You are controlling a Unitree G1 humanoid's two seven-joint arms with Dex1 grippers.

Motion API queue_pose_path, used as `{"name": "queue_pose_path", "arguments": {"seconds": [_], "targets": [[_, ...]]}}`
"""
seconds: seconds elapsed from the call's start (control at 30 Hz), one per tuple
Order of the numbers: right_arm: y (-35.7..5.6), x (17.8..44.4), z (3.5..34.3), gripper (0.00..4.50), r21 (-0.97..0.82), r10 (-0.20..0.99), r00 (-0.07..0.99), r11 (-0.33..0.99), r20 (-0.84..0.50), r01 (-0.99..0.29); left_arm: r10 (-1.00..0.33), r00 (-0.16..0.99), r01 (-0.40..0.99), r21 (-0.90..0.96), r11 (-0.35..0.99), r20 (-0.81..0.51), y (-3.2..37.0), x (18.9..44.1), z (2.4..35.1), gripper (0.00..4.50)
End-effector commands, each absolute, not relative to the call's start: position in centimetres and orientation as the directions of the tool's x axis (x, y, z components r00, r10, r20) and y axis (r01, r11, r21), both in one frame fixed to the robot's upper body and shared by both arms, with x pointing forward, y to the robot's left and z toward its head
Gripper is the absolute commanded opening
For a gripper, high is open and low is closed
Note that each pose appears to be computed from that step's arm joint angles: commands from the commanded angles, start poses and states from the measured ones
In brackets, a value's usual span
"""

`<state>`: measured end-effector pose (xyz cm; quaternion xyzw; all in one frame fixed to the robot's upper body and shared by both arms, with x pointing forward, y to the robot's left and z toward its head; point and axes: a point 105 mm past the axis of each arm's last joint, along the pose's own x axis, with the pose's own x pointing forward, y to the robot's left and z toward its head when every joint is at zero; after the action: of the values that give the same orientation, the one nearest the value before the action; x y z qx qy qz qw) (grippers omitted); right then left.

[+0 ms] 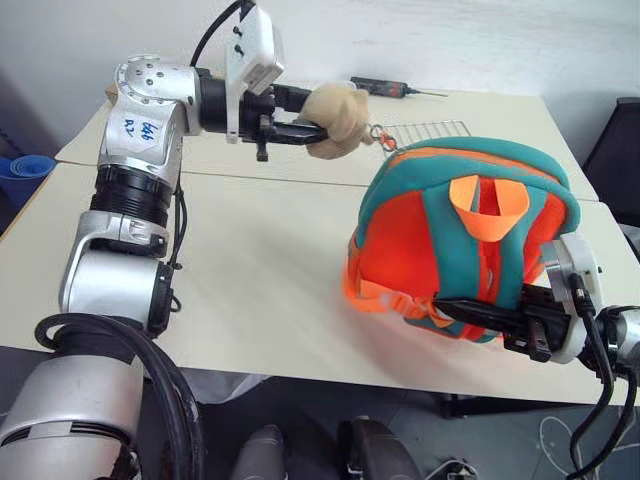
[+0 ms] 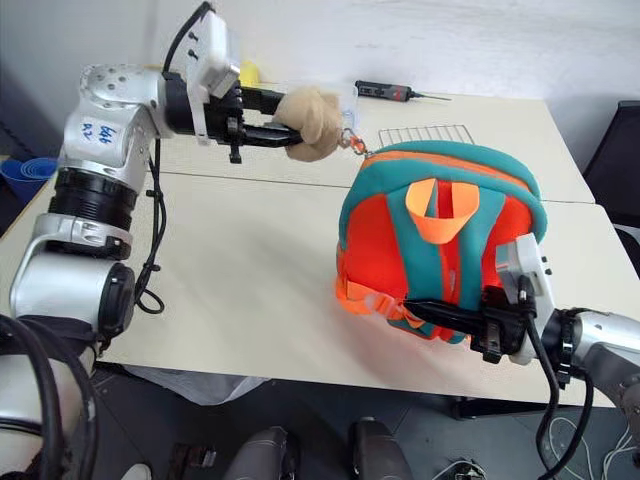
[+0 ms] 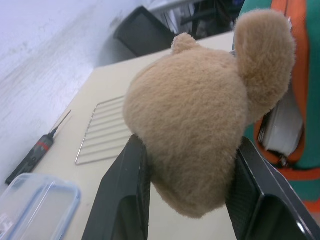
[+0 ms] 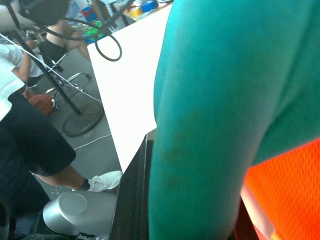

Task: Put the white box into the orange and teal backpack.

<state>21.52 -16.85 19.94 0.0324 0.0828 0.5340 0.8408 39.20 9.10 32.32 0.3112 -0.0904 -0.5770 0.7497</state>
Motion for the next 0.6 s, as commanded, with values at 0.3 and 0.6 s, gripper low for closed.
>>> {"name": "queue_pose_path", "arguments": {"seconds": [0.3,0.6], "targets": [[-18.1,21.7,19.7,0.00,0.132,0.881,0.462,0.473,-0.102,-0.871,-0.753,0.353,0.761,0.639,-0.115,-0.556,11.8,39.1,20.0,1.54],[-17.7,23.9,20.0,0.00,0.038,0.859,0.503,0.508,-0.097,-0.861,-0.886,0.214,0.843,0.536,-0.045,-0.412,5.1,36.5,16.6,1.54]]}}
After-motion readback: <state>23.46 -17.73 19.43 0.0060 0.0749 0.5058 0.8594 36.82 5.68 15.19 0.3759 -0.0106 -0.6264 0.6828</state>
